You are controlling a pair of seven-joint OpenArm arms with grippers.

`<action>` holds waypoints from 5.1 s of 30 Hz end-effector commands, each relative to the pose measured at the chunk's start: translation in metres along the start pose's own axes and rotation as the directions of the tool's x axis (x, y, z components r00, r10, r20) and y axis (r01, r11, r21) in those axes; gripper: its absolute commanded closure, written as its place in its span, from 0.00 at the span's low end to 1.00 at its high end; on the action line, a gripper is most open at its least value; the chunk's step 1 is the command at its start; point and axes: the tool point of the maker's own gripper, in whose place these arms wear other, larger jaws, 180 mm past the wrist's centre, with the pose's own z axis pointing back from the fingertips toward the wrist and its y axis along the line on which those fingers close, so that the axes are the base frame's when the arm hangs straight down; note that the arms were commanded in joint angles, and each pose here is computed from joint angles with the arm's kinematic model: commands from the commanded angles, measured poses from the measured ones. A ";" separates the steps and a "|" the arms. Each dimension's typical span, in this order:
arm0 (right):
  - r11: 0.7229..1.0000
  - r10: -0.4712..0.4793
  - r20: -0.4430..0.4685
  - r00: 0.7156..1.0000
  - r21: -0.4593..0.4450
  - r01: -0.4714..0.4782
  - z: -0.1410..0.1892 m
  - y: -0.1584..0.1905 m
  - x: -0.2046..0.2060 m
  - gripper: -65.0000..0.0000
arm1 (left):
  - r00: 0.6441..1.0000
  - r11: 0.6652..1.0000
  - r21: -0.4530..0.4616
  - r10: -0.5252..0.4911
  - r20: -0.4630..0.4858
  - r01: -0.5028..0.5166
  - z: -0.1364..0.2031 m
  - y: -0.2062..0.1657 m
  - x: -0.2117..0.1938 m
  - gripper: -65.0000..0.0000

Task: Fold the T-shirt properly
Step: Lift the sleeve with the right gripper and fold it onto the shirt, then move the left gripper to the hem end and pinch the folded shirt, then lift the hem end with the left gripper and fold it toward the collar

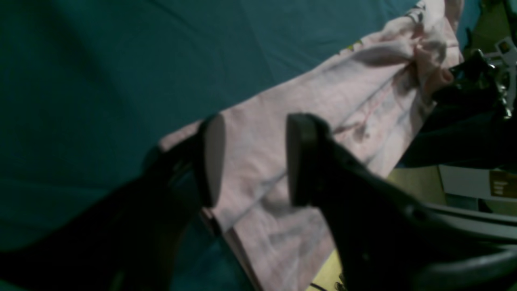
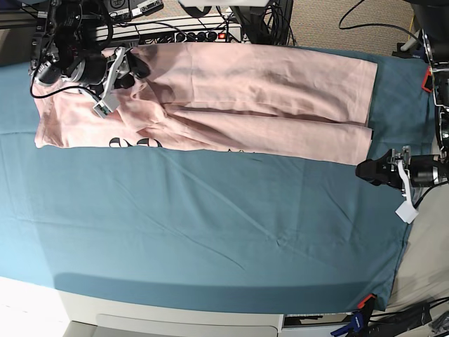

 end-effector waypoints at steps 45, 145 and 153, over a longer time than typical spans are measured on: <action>0.943 -0.014 0.452 0.892 -0.292 0.163 0.095 -0.054 0.064 0.59 | 0.969 0.974 -0.065 0.208 -0.136 -0.218 -0.030 -0.015 -0.114 0.59; 0.668 -0.018 0.343 0.939 -0.694 0.267 0.132 -0.128 0.030 0.59 | 0.978 0.911 -0.357 -0.204 0.040 0.204 -0.149 -0.195 -0.071 1.00; 0.669 -0.019 0.343 0.939 -0.694 0.267 0.132 -0.128 0.030 0.59 | 0.950 0.860 -0.410 -0.304 0.065 0.303 -0.193 -0.245 -0.056 1.00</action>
